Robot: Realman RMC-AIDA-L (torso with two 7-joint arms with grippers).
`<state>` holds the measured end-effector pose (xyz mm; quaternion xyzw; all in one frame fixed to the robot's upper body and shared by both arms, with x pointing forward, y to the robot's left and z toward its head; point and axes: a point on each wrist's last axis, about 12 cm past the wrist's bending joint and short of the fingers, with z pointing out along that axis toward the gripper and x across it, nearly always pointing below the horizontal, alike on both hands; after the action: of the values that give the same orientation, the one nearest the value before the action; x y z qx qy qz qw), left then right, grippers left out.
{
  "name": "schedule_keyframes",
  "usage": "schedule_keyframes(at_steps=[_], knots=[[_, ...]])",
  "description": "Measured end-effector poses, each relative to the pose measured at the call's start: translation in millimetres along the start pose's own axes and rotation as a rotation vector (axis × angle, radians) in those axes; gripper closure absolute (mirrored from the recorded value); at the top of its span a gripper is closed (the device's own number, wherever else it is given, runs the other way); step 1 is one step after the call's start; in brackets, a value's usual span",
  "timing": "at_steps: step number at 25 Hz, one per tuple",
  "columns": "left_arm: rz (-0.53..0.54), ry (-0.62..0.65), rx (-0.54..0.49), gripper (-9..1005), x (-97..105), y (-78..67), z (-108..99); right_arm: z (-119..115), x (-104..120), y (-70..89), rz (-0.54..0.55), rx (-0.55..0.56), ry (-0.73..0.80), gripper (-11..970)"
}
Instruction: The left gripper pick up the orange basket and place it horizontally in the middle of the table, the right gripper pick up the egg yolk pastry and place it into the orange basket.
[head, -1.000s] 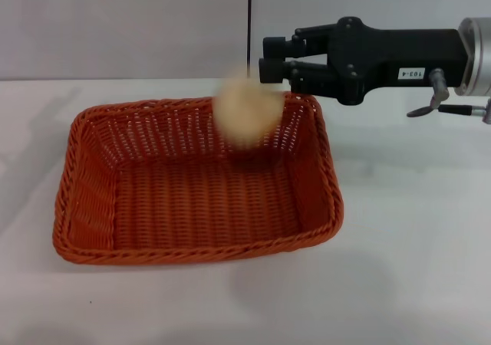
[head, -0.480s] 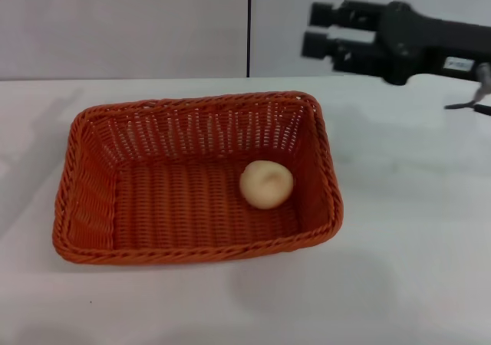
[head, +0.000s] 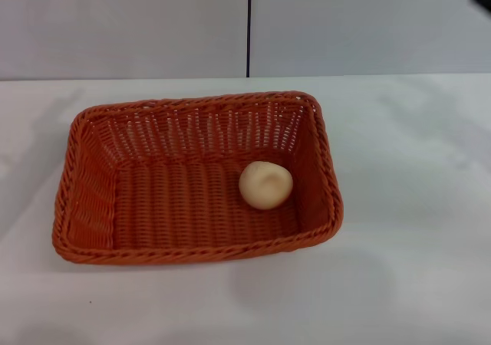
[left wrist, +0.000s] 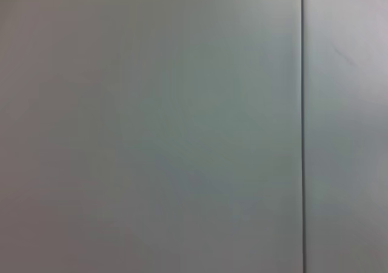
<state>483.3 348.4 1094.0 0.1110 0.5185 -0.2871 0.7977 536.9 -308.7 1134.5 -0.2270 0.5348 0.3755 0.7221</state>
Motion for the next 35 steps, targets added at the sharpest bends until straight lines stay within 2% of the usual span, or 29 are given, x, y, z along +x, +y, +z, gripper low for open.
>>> schedule_keyframes(at_steps=[8, 13, 17, 18, 19, 22, 35], knots=[[0.016, -0.024, -0.035, 400, 0, 2.2, 0, -61, 14, -8.8, -0.18, 0.439, -0.178, 335], [0.07, -0.064, -0.12, 401, 0, 5.6, -5, -85, 16, -10.2, -0.223, 0.615, -0.221, 335], [0.086, -0.075, -0.143, 401, 0, 5.9, -7, -102, 16, -10.7, -0.24, 0.71, -0.227, 339], [0.102, -0.087, -0.172, 402, 1, 5.8, -10, -106, 16, -10.5, -0.239, 0.737, -0.232, 342], [0.138, -0.115, -0.246, 402, 3, 6.1, -16, -110, 17, -10.4, -0.24, 0.761, -0.236, 345], [0.171, -0.125, -0.297, 402, 4, 6.4, -20, -117, 19, -10.9, -0.245, 0.827, -0.241, 353], [0.218, -0.139, -0.397, 406, 8, 5.4, -29, -119, 21, -18.5, -0.246, 0.925, -0.244, 389]])
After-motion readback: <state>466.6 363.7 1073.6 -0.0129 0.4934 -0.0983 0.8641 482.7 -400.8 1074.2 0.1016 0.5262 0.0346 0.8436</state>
